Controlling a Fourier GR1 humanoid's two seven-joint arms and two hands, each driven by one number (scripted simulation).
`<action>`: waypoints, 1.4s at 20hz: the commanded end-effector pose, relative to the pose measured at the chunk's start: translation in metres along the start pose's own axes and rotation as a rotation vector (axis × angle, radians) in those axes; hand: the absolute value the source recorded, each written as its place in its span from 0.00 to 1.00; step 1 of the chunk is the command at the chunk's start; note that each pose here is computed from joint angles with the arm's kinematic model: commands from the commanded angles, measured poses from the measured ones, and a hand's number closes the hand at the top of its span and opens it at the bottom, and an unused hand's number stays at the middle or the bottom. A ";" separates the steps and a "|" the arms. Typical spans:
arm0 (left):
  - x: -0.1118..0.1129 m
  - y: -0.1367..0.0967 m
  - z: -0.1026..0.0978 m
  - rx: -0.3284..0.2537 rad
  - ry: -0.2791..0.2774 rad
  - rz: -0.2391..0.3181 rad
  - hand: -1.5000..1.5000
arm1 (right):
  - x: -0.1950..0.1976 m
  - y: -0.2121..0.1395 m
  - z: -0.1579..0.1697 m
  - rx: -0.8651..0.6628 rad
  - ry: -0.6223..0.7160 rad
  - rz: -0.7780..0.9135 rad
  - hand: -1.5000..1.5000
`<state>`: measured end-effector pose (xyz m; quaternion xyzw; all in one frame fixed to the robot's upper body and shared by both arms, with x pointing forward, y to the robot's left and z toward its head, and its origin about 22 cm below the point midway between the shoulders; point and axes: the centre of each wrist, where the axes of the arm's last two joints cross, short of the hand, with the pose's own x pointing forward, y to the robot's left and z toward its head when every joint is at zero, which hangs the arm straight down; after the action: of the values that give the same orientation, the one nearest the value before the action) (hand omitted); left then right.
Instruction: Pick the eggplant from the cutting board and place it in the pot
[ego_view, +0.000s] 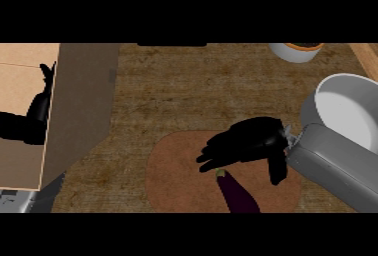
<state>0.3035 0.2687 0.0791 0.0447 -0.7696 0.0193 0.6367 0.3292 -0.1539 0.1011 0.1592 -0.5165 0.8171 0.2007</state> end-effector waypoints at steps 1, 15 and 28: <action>0.002 -0.021 -0.001 -0.003 -0.024 -0.019 0.50 | -0.010 0.017 0.000 0.060 -0.106 -0.076 0.00; 0.009 -0.010 -0.003 0.016 0.003 0.003 0.50 | 0.000 0.038 -0.045 0.044 0.000 0.003 0.00; 0.007 -0.005 0.001 0.020 -0.015 0.005 0.50 | 0.000 0.078 -0.076 0.066 -0.056 -0.029 0.00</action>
<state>0.3036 0.2693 0.0763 0.0477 -0.7706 0.0215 0.6351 0.2961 -0.1203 0.0265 0.1572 -0.5081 0.8266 0.1840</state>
